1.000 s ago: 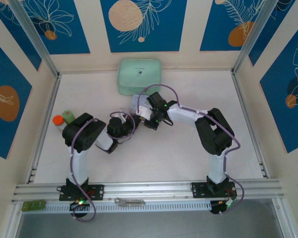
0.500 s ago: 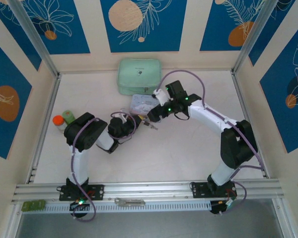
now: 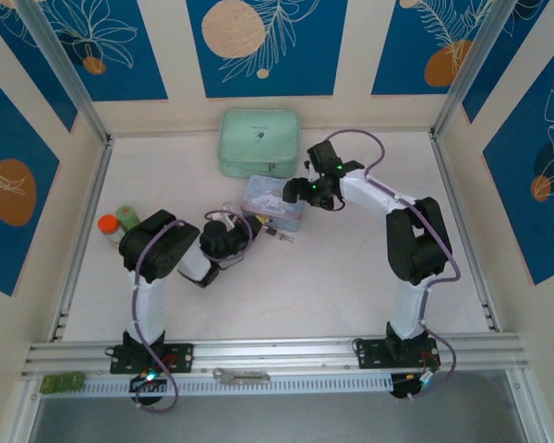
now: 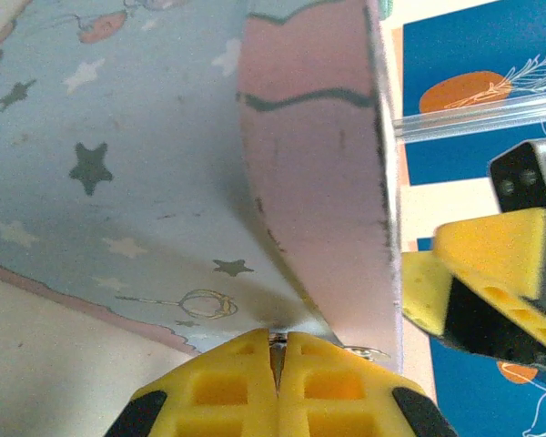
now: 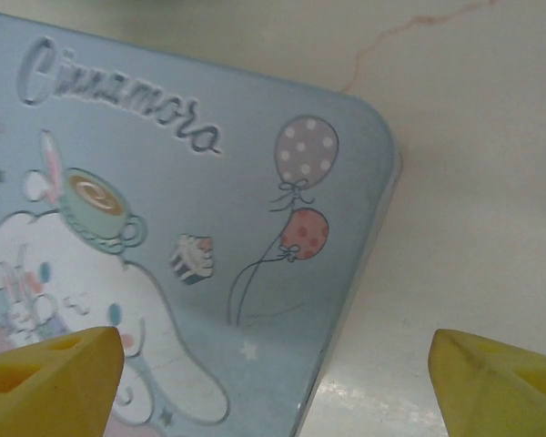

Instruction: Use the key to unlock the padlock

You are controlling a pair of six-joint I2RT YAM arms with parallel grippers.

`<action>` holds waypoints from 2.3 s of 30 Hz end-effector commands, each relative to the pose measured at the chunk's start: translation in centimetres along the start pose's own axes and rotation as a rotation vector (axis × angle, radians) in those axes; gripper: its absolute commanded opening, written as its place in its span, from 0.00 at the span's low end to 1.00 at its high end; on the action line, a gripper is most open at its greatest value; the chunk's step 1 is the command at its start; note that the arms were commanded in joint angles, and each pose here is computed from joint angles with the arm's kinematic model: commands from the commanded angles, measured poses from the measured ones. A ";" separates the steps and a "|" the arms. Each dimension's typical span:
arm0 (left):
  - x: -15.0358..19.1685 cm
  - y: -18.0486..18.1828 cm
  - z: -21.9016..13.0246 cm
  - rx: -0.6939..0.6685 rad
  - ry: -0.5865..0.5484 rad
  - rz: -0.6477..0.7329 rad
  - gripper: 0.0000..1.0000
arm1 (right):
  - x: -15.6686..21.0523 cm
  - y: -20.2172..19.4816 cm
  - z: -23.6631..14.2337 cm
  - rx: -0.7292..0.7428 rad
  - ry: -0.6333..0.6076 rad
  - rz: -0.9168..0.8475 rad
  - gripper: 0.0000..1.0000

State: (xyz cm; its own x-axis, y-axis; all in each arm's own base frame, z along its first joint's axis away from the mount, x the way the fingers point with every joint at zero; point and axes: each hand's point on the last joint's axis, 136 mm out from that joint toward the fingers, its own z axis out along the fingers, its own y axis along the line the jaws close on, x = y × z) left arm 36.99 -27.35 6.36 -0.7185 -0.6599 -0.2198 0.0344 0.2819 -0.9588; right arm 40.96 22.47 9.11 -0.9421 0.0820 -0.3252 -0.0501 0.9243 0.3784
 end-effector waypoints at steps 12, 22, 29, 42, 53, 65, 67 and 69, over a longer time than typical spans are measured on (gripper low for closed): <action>-1.0 0.4 -1.3 -0.028 -0.079 0.027 0.00 | 1.1 -1.7 1.8 0.103 0.009 0.109 0.86; -3.0 -0.5 -1.8 -0.025 -0.189 0.029 0.00 | 2.4 -3.0 2.3 0.149 0.031 0.126 0.85; -3.9 -0.6 -2.4 -0.036 -0.244 0.025 0.00 | 2.5 -3.5 2.3 0.165 0.031 0.128 0.85; -2.3 -2.1 -3.4 0.009 -0.149 0.043 0.00 | -0.1 -1.1 0.7 0.087 -0.022 0.076 0.85; 1.7 -6.0 -4.4 0.051 0.123 0.095 0.00 | -3.9 3.3 -7.3 -0.036 -0.190 -0.095 0.99; 8.7 -7.0 -7.3 -0.015 0.545 0.256 0.00 | 0.9 0.1 -10.3 0.011 -0.252 -0.114 0.99; 9.4 -6.3 -7.7 -0.045 0.573 0.262 0.00 | 1.5 -0.5 -10.2 0.013 -0.265 -0.110 0.99; 9.9 -5.8 -7.9 -0.066 0.588 0.261 0.00 | 1.8 -0.9 -10.1 0.017 -0.281 -0.104 0.99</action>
State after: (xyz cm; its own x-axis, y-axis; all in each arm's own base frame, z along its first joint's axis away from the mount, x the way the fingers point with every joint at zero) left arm 26.02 -29.77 11.91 -0.9372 -0.1746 -0.3019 0.2105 0.4071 -0.8888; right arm 35.66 18.51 16.21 -0.8372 0.0617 -0.5434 -0.1381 0.9376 0.3191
